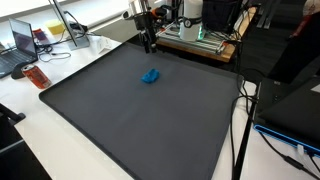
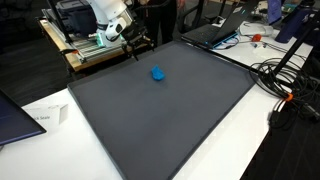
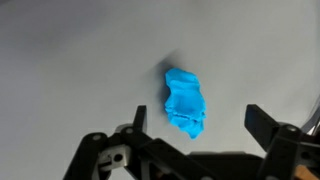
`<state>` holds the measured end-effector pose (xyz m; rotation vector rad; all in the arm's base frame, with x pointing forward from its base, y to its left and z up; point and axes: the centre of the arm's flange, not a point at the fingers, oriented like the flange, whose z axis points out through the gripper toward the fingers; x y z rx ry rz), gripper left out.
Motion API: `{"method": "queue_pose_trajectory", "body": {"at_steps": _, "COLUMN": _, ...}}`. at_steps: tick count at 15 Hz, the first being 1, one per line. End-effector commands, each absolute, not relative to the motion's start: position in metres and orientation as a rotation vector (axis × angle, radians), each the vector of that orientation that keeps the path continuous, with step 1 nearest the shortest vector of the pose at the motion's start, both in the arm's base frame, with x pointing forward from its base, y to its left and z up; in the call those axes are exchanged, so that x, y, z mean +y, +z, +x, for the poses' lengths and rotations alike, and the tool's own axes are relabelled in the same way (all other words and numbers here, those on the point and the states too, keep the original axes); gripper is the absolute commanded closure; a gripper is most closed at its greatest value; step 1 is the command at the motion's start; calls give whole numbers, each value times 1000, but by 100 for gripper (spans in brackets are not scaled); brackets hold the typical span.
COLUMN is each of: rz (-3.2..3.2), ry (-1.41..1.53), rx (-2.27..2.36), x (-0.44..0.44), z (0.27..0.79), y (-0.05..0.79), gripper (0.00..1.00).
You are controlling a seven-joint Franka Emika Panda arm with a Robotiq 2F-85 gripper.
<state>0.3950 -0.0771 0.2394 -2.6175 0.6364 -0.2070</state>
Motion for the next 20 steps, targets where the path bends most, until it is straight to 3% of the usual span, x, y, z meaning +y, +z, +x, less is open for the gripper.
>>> {"method": "queue_pose_trajectory", "body": {"at_steps": 1, "rz": -2651, "ry": -149, "rx": 727, "x": -65, "z": 387, "y": 262, "gripper": 0}}
{"method": "queue_pose_trajectory", "body": {"at_steps": 8, "rz": -2788, "ry": -72, "rx": 732, "x": -40, "z": 403, "y": 286, "gripper": 0}}
{"method": "queue_pose_trajectory", "body": {"at_steps": 20, "rz": -3154, "ry": -139, "rx": 217, "x": 31, "z": 453, "y": 323, "gripper": 0}}
